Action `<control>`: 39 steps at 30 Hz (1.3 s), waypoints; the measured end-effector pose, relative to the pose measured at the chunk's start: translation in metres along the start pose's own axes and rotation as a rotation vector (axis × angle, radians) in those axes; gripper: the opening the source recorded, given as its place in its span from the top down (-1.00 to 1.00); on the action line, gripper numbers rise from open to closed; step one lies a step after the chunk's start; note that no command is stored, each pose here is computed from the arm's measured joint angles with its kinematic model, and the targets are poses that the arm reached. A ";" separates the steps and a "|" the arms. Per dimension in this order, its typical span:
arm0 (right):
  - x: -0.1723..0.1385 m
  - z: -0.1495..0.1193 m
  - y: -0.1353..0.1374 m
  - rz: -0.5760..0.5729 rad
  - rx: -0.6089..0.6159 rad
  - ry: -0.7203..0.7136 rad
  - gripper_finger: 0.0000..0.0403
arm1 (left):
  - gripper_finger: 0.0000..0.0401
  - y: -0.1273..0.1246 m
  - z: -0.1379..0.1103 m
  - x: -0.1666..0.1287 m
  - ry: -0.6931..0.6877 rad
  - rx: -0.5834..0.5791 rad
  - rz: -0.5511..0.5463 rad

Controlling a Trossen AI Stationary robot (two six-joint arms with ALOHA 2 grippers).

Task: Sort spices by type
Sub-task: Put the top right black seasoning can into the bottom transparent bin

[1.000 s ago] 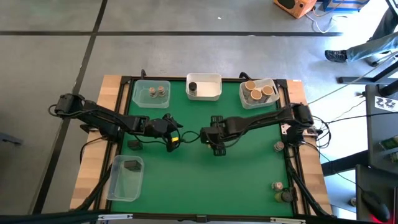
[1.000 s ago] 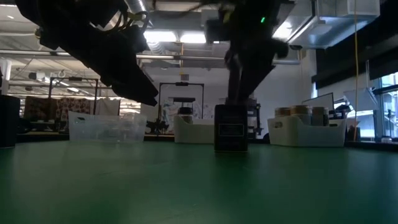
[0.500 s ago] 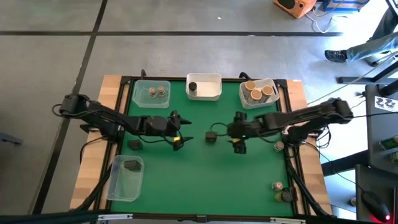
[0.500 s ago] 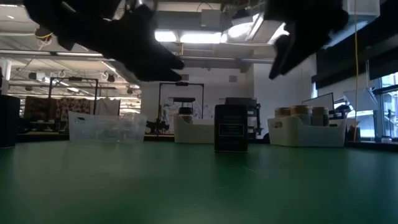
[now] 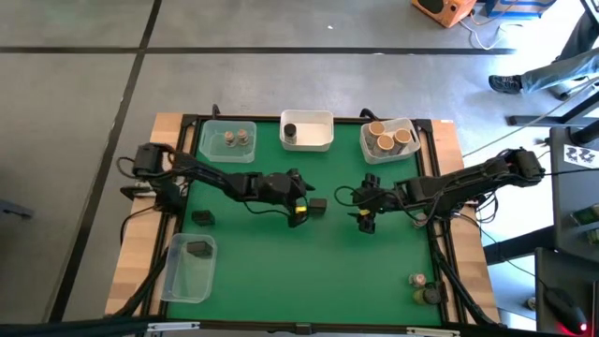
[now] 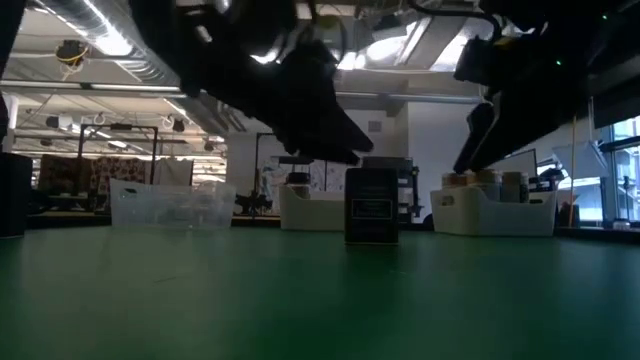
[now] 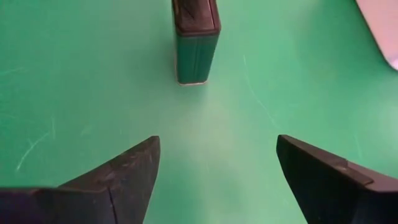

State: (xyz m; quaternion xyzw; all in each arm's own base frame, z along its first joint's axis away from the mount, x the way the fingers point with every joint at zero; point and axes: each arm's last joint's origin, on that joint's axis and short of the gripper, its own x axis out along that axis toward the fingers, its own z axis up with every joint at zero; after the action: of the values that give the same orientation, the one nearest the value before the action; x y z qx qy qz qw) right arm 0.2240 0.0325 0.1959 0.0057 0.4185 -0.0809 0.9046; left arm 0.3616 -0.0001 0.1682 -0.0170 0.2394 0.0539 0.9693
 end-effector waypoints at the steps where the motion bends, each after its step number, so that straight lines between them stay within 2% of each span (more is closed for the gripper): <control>1: 0.000 -0.001 0.000 -0.001 0.008 0.001 -0.59 | -0.67 0.000 0.001 0.005 0.012 0.009 0.003; 6: 0.002 -0.004 -0.001 -0.010 0.011 0.008 -0.60 | -0.67 0.001 -0.006 0.021 0.061 0.013 -0.022; 13: 0.004 -0.004 -0.001 -0.038 0.020 -0.036 -0.60 | -0.63 0.001 -0.015 0.025 0.093 0.021 -0.045; 17: 0.004 -0.003 -0.002 -0.081 0.020 -0.045 -0.60 | -0.41 0.001 -0.014 0.025 0.088 0.053 -0.047; 25: 0.004 -0.003 -0.003 -0.119 0.021 -0.054 -0.60 | 0.18 0.003 -0.013 0.025 0.085 0.092 -0.043; 29: 0.004 -0.003 -0.004 -0.131 0.021 -0.057 -0.60 | 0.37 0.003 -0.013 0.025 0.085 0.106 -0.044; 34: 0.004 -0.003 -0.004 -0.140 0.022 -0.060 -0.60 | 0.41 0.000 -0.010 0.021 0.085 0.102 -0.049; 39: 0.004 -0.003 -0.004 -0.140 0.022 -0.061 -0.60 | 0.33 -0.005 -0.001 0.004 0.123 0.093 -0.051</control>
State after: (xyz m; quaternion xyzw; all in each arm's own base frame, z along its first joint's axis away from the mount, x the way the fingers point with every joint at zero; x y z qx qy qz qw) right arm 0.2236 0.0283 0.1915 -0.0160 0.3891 -0.1490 0.9089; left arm 0.3652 -0.0047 0.1657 0.0189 0.3001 0.0170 0.9536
